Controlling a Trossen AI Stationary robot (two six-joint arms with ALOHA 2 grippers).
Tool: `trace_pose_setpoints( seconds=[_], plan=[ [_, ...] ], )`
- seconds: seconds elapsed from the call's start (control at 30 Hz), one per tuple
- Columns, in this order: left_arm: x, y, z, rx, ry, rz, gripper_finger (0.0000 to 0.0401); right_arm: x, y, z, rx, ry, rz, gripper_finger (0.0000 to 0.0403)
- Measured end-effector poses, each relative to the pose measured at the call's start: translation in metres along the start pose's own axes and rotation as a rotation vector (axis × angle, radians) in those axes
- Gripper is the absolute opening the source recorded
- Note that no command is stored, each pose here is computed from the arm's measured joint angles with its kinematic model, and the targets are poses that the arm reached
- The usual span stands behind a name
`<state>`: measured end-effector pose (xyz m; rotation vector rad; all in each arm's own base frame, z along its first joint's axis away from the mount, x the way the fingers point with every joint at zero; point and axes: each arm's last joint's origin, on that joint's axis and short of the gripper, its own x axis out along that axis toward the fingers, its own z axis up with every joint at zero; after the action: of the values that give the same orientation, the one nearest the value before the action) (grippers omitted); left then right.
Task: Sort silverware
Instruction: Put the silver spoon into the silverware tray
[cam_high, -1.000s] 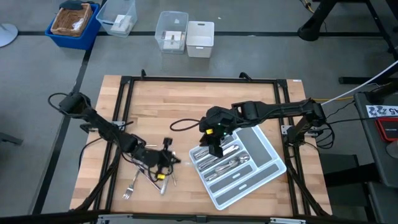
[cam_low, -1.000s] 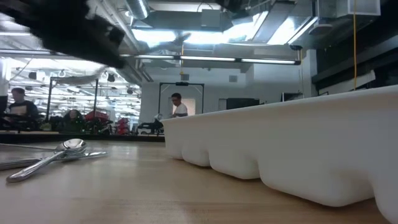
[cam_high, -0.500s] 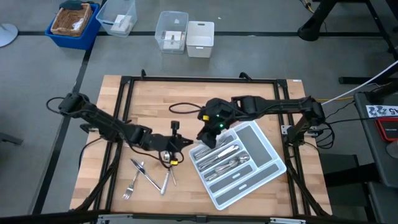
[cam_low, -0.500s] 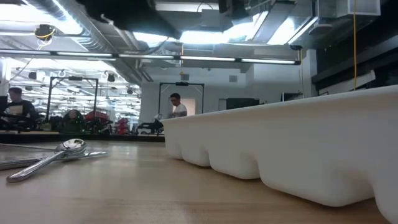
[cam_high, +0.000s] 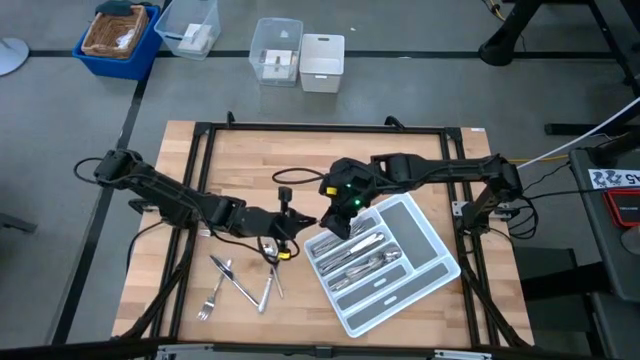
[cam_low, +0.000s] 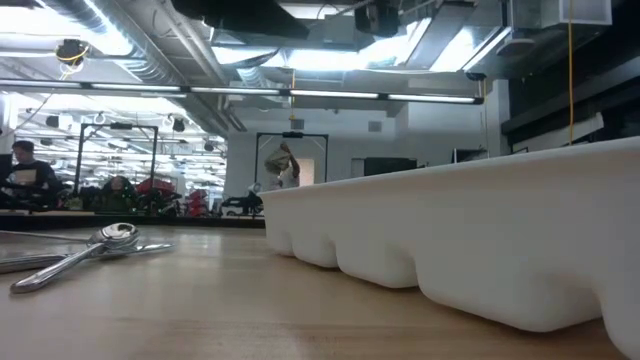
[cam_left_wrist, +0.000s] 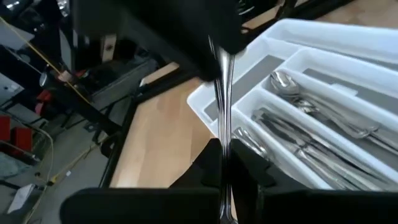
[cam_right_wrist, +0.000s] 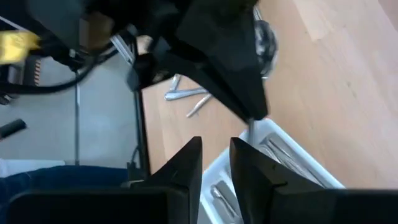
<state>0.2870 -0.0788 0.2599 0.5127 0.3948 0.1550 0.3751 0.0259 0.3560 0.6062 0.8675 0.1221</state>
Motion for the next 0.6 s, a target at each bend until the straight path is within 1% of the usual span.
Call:
trace_pose_setpoints(
  seconds=[0.17,0.27,0.43,0.6],
  plan=[
    [-0.0007,-0.0009,0.0011,0.002,-0.004,-0.004,0.0006,0.0001,-0.0013,0.0008,-0.048,-0.024,-0.041,0.0083],
    [-0.0015,-0.0021,0.0017,0.003,-0.007,-0.008,0.0004,0.0000,-0.0020,0.0011,-0.051,-0.035,-0.062,0.0083],
    [-0.0018,-0.0024,0.0024,0.002,-0.013,-0.008,0.0005,0.0001,-0.0019,0.0009,-0.051,-0.032,-0.059,0.0083],
    [-0.0017,-0.0020,0.0033,0.010,-0.021,-0.004,0.0004,0.0070,-0.0060,-0.0020,-0.036,0.015,-0.077,0.0083]
  ],
)
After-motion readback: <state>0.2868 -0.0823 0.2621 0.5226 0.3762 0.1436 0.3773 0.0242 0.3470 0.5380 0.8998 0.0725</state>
